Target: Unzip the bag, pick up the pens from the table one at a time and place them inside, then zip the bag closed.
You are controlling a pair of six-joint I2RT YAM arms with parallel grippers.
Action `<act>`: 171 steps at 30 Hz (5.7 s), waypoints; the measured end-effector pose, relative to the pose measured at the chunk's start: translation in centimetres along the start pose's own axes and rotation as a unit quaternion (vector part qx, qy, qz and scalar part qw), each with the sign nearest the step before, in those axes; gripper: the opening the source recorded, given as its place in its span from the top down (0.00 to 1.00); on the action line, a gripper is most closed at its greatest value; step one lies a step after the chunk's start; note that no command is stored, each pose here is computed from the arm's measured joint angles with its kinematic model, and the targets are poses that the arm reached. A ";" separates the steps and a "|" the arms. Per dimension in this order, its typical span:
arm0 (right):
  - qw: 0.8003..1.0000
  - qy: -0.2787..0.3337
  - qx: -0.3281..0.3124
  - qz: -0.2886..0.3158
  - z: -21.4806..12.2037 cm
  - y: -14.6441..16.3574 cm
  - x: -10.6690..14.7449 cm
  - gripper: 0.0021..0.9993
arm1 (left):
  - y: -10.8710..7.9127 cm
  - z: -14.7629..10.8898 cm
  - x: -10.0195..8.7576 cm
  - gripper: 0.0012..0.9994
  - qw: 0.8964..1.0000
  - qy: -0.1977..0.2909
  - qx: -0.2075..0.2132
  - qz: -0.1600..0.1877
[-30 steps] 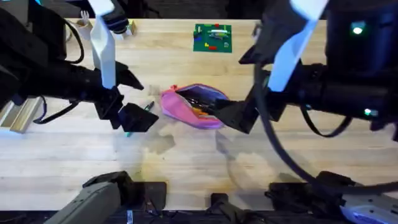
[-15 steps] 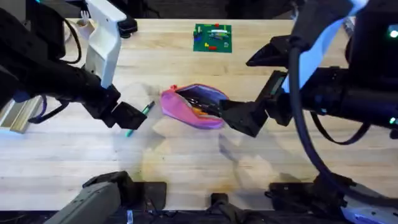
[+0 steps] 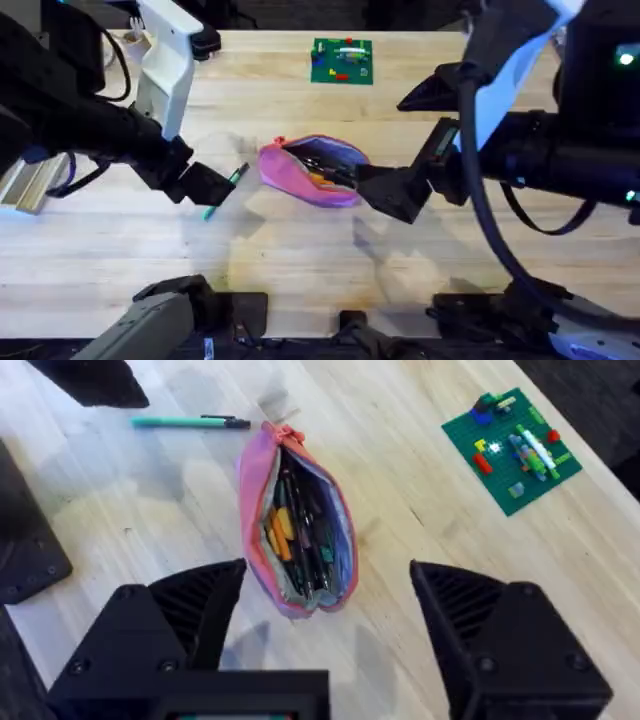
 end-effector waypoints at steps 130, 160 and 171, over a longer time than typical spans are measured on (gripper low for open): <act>0.999 0.020 0.034 0.008 0.0 -0.9 0.6 0.00 | 2.7 13.7 -1.7 0.96 0.984 0.173 -0.008 -0.048; 0.999 0.020 0.035 0.008 0.0 -0.9 0.6 0.00 | 6.2 7.5 -9.1 0.96 0.996 0.015 -0.056 -0.063; 0.999 0.003 0.036 0.009 -1.0 -0.9 0.5 0.00 | 2.6 3.2 -13.8 0.96 0.995 -0.066 -0.075 0.022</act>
Point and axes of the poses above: each hand's point on the last joint's axis, 136 mm out from that joint toward the fingers, its own z axis out along the fingers, its own y axis along the line the jaws close on, x = y × z, the point moved 9 cm from there along -z, back along the fingers, and after that the axes turned 7 degrees about z, right-handed, at the moved point
